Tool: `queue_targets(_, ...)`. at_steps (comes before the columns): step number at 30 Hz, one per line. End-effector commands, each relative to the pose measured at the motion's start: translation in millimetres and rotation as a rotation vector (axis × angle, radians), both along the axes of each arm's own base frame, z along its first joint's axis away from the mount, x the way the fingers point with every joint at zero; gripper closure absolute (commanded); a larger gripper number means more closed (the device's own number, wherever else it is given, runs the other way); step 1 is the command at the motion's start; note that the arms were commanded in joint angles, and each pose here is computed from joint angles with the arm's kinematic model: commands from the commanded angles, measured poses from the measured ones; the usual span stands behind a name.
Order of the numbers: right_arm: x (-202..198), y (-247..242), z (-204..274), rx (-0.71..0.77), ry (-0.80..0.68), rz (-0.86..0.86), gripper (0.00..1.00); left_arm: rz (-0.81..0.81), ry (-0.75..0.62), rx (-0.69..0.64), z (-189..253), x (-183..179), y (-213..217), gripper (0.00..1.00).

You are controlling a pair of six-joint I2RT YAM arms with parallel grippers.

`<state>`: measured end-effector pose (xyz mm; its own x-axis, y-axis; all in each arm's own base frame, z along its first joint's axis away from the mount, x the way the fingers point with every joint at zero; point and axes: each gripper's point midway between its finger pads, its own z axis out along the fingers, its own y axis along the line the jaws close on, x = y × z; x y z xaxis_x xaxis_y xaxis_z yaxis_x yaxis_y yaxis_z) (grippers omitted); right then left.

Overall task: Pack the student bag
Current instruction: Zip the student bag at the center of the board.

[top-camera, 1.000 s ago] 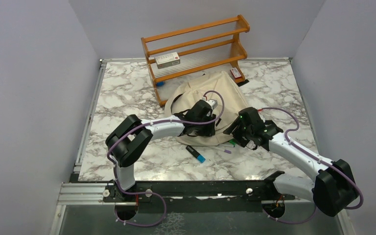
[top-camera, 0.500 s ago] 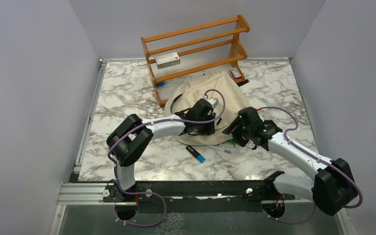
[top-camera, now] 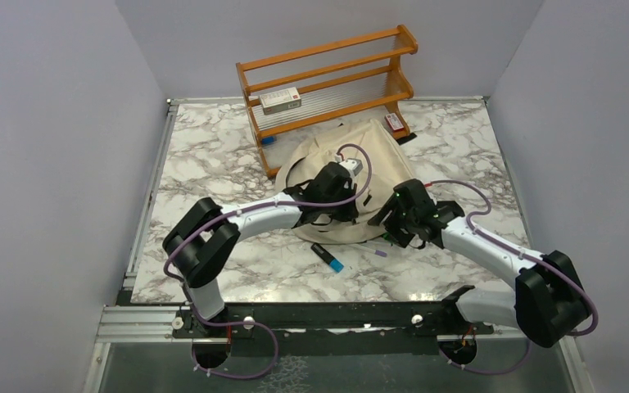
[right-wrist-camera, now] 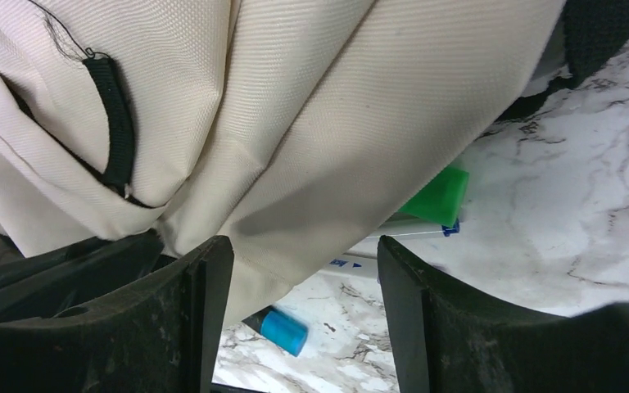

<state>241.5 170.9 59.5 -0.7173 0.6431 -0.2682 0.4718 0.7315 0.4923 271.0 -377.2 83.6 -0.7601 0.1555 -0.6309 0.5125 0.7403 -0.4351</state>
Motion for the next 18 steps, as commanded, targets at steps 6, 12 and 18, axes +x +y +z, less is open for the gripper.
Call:
queue_targets(6, 9.6, 23.8, 11.6, 0.177, -0.07, -0.016, 0.25, -0.029, -0.086, -0.135, 51.3, -1.3, -9.5, 1.0)
queue_targets(12, 12.5, 24.9, 13.8, 0.215, -0.108, -0.037, 0.36, -0.033, -0.095, -0.147, 56.2, -2.0, -9.0, 1.0)
queue_targets(18, 17.1, 22.1, 22.9, 0.236, -0.166, -0.062, 0.64, -0.032, -0.08, -0.139, 49.7, -5.5, -6.1, 1.0)
